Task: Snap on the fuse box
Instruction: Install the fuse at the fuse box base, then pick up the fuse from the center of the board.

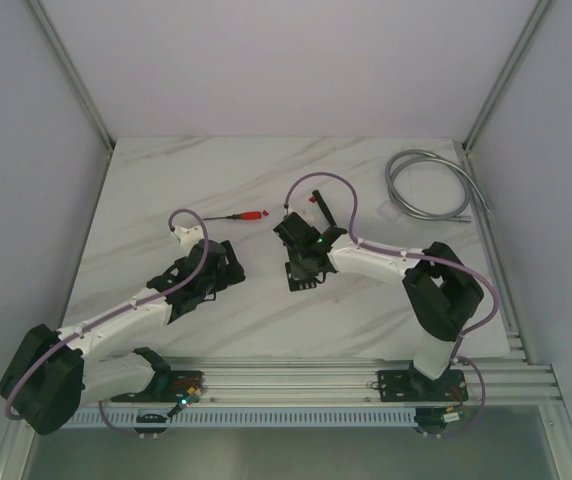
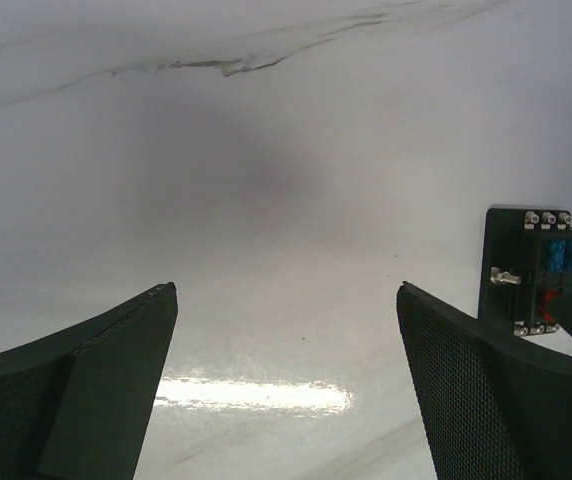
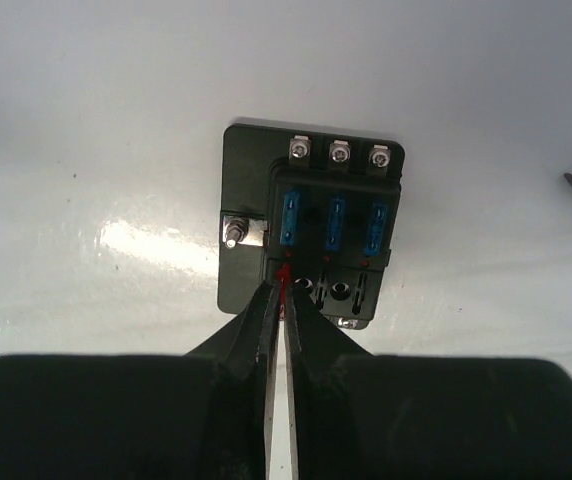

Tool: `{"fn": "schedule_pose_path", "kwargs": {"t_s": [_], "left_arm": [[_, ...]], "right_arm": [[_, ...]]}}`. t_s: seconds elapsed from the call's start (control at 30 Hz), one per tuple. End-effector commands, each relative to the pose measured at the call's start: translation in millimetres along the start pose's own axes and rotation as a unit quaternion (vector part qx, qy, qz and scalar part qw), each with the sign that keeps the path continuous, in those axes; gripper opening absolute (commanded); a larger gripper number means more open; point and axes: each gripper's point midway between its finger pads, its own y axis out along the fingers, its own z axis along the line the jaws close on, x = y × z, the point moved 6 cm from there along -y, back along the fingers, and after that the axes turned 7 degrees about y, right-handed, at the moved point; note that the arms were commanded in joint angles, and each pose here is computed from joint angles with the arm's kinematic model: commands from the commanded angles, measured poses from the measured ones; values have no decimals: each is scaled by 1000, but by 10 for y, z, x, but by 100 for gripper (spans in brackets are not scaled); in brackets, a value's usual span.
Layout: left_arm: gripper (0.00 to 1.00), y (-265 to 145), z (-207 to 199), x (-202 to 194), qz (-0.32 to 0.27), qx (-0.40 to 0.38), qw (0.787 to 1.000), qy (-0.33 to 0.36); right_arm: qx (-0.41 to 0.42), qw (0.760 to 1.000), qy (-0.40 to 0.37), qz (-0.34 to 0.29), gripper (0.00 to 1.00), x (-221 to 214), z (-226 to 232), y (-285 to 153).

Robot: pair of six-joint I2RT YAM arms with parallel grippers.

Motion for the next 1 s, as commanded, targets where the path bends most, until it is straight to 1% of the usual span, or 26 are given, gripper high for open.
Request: {"fn": "schedule_pose_path", "kwargs": {"t_s": [0.0, 0.03, 0.1, 0.27, 0.3, 0.43, 0.6, 0.77, 0.83, 0.97], "left_arm": [[100, -22, 62, 19, -10, 9, 1000, 8], [100, -30, 62, 29, -12, 8, 1000, 7], [100, -44, 67, 51, -18, 9, 1000, 7], [100, -58, 107, 130, -37, 22, 999, 22], [100, -60, 121, 154, -42, 27, 998, 25], [100, -64, 176, 237, -58, 47, 996, 38], [100, -77, 267, 265, -75, 72, 994, 45], [100, -40, 359, 259, -84, 104, 989, 56], [100, -27, 372, 256, -85, 111, 988, 60], [100, -1, 394, 254, -86, 121, 987, 65]], "right_arm": [[-18, 996, -68, 47, 14, -155, 10, -39], [-8, 997, -72, 35, 18, -84, 71, -92], [2, 997, -78, 9, 28, 65, 135, -197], [11, 993, -83, -81, 44, 520, 185, -440], [12, 992, -78, -97, 46, 625, 164, -455], [-21, 989, -35, -145, 50, 1052, -71, -326], [-47, 984, 0, -173, 50, 1510, -284, -13], [-55, 983, 29, -175, 50, 1829, -450, 367], [-55, 984, 38, -165, 49, 1871, -516, 565], [-49, 985, 45, -157, 49, 1963, -572, 805]]}}
